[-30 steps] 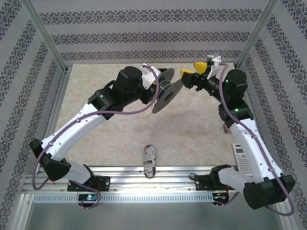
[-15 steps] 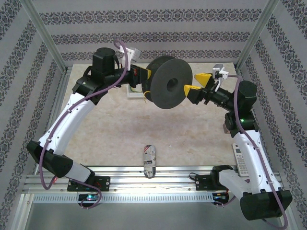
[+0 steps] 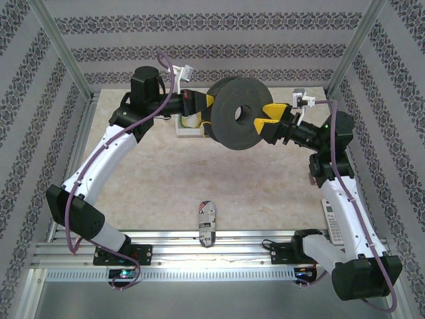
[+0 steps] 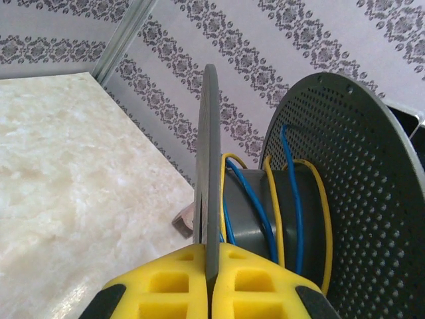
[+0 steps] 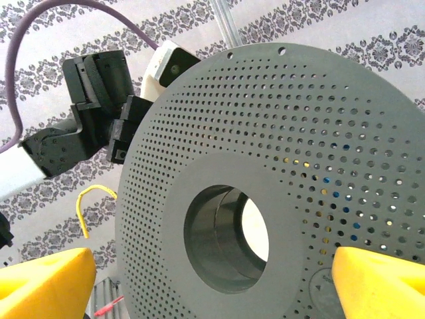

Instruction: Wrap the cables

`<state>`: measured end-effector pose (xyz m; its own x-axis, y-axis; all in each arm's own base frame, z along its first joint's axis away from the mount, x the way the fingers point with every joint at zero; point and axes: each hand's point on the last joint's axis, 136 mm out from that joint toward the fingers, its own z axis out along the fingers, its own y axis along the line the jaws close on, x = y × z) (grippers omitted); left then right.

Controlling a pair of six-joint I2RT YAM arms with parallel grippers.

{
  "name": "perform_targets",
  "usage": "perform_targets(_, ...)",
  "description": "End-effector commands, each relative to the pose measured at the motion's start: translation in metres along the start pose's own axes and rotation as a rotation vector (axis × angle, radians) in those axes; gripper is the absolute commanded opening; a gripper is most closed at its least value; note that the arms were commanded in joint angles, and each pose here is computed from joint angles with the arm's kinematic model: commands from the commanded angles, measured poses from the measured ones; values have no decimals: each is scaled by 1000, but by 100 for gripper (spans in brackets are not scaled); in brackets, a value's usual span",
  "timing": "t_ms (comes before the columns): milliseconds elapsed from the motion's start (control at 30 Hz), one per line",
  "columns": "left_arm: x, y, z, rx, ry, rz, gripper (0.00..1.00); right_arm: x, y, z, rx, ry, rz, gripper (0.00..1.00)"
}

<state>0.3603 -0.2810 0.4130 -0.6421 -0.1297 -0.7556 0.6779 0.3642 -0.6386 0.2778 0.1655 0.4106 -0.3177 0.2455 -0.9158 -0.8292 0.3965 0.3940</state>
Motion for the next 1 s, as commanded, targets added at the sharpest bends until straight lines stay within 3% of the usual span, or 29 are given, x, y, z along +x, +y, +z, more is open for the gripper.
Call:
perform_targets(0,-22,-40,-8,153,-58,85,0,2,2,0,-25,8,1,91)
perform_targets(267,-37,-19,-24,73,-138,25,0,-13,-11,-28,120,-83,-20,90)
perform_targets(333,-46,-11,-32,65,-178,-21,0,-13,-15,-38,163,-108,-9,84)
perform_targets(400,-53,-9,-36,85,-201,-49,0,-11,-24,-47,211,-133,21,70)
perform_targets(467,-55,-9,-36,98,-198,-57,0,-7,-31,-50,227,-146,58,67)
perform_targets(967,-46,1,-27,116,-166,-93,0,-19,-34,-10,80,-143,166,67)
